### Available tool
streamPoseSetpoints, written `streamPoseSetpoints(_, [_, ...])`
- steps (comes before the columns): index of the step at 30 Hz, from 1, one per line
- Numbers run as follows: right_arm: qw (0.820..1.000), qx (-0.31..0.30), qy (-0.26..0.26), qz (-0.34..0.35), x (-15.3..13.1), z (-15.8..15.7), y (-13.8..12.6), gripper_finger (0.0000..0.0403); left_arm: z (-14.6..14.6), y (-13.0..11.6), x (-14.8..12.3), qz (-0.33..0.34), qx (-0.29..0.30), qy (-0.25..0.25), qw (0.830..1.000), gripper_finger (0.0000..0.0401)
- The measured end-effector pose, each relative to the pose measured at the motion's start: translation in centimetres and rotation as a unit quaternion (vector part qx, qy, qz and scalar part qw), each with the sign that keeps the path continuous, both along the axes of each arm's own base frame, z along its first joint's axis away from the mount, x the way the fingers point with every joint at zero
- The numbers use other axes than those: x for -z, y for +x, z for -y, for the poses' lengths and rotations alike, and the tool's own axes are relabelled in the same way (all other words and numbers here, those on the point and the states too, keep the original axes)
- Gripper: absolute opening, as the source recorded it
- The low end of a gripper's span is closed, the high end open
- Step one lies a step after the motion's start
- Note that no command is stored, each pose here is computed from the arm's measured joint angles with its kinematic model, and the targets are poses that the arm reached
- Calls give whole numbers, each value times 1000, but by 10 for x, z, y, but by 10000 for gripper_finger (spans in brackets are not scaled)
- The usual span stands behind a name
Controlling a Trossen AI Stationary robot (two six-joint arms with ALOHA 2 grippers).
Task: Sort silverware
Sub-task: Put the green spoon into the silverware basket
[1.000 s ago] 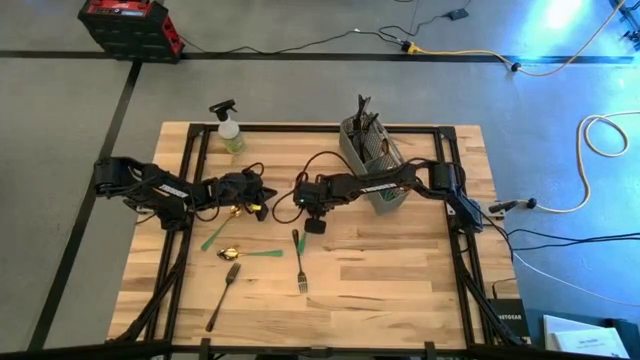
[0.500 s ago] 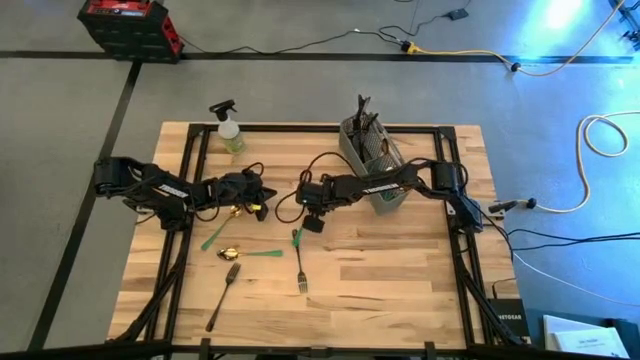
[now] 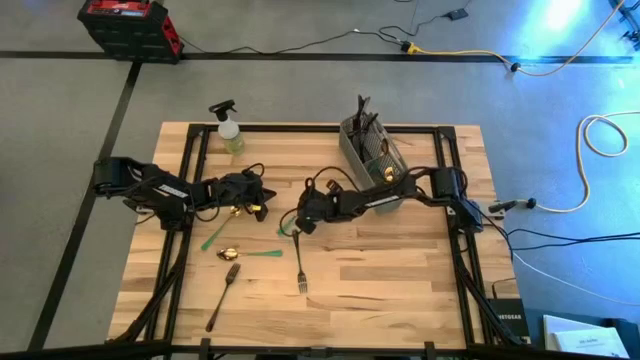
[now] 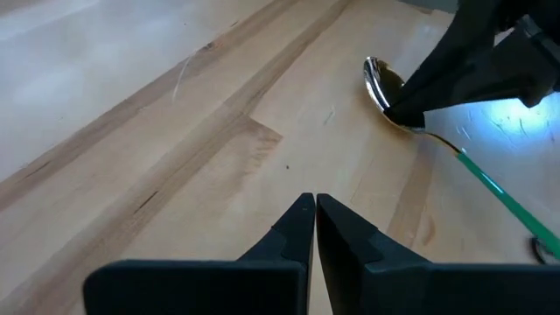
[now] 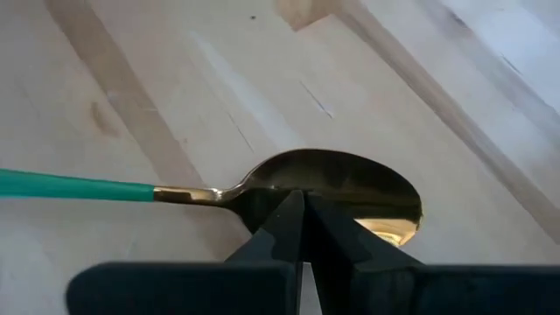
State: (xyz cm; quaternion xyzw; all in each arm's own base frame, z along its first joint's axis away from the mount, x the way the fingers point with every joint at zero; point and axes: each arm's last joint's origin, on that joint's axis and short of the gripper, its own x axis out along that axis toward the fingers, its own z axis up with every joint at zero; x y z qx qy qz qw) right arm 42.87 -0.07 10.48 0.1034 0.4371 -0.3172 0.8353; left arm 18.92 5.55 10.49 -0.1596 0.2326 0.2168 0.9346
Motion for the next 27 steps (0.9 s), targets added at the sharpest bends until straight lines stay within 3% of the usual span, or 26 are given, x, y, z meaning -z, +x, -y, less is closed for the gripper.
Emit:
streamPoseSetpoints(13, [997,40,2,66,6,-17,-1,0,14,-1,2,-22,-89,59,994,0])
streamPoseSetpoints(20, [994,41,7,104,3,-18,5,0,41,0,-1,-6,-135,116,984,0])
streamPoseSetpoints(27, [993,46,-9,107,2,-16,5,0,82,-5,-21,77,-162,176,968,0])
